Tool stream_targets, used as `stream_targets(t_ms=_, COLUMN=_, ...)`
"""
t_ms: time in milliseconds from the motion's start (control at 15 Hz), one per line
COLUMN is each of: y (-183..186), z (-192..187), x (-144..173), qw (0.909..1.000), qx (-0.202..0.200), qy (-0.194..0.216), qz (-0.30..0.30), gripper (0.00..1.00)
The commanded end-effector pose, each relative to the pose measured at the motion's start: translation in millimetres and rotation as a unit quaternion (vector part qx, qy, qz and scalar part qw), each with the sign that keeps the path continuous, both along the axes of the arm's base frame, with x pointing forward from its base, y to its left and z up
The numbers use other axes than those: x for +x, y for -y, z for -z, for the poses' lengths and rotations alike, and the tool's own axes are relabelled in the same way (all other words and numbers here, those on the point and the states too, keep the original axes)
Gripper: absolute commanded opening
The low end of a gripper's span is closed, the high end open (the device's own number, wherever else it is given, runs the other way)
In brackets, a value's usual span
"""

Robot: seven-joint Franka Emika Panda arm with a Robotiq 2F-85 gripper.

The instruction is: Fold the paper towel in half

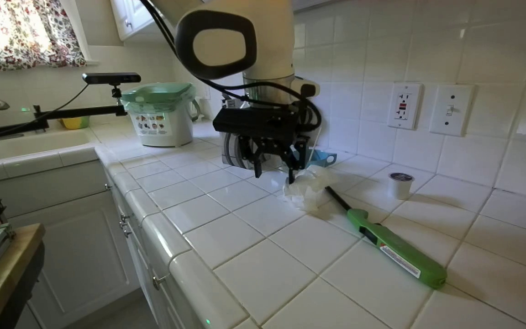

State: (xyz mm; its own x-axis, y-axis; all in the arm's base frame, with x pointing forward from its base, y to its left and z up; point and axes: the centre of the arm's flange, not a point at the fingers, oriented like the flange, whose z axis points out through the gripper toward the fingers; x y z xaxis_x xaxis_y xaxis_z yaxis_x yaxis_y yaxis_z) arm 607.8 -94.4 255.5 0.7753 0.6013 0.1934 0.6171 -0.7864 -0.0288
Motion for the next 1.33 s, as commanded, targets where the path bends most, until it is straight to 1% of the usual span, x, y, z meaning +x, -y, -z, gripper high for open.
stream_targets(t_ms=0, y=-1, z=-22, x=-8, qw=0.9996, qx=-0.016, qy=-0.009, qz=0.023, gripper=1.00)
stream_targets(t_ms=333, y=5, z=-48, x=-18, qw=0.9953, qx=-0.034, qy=-0.018, qz=0.089, gripper=1.00)
stream_targets(t_ms=467, y=6, z=-56, x=-23, qw=0.9908, qx=-0.038, qy=-0.033, qz=0.126, gripper=1.00)
stream_targets(t_ms=600, y=2, z=-63, x=-30, qw=0.9825, qx=-0.043, qy=-0.045, qz=0.176, gripper=1.00)
stream_targets(t_ms=800, y=-10, z=-80, x=-42, qw=0.9632, qx=-0.053, qy=-0.056, qz=0.258, gripper=1.00)
stream_targets(t_ms=867, y=-13, z=-87, x=-45, qw=0.9558, qx=-0.057, qy=-0.054, qz=0.284, gripper=1.00)
stream_targets(t_ms=1000, y=-18, z=-102, x=-49, qw=0.9392, qx=-0.067, qy=-0.051, qz=0.333, gripper=1.00)
stream_targets(t_ms=1200, y=-19, z=-126, x=-55, qw=0.9099, qx=-0.088, qy=-0.036, qz=0.404, gripper=1.00)
stream_targets(t_ms=1267, y=-13, z=-118, x=-42, qw=0.9285, qx=-0.070, qy=-0.038, qz=0.363, gripper=1.00)
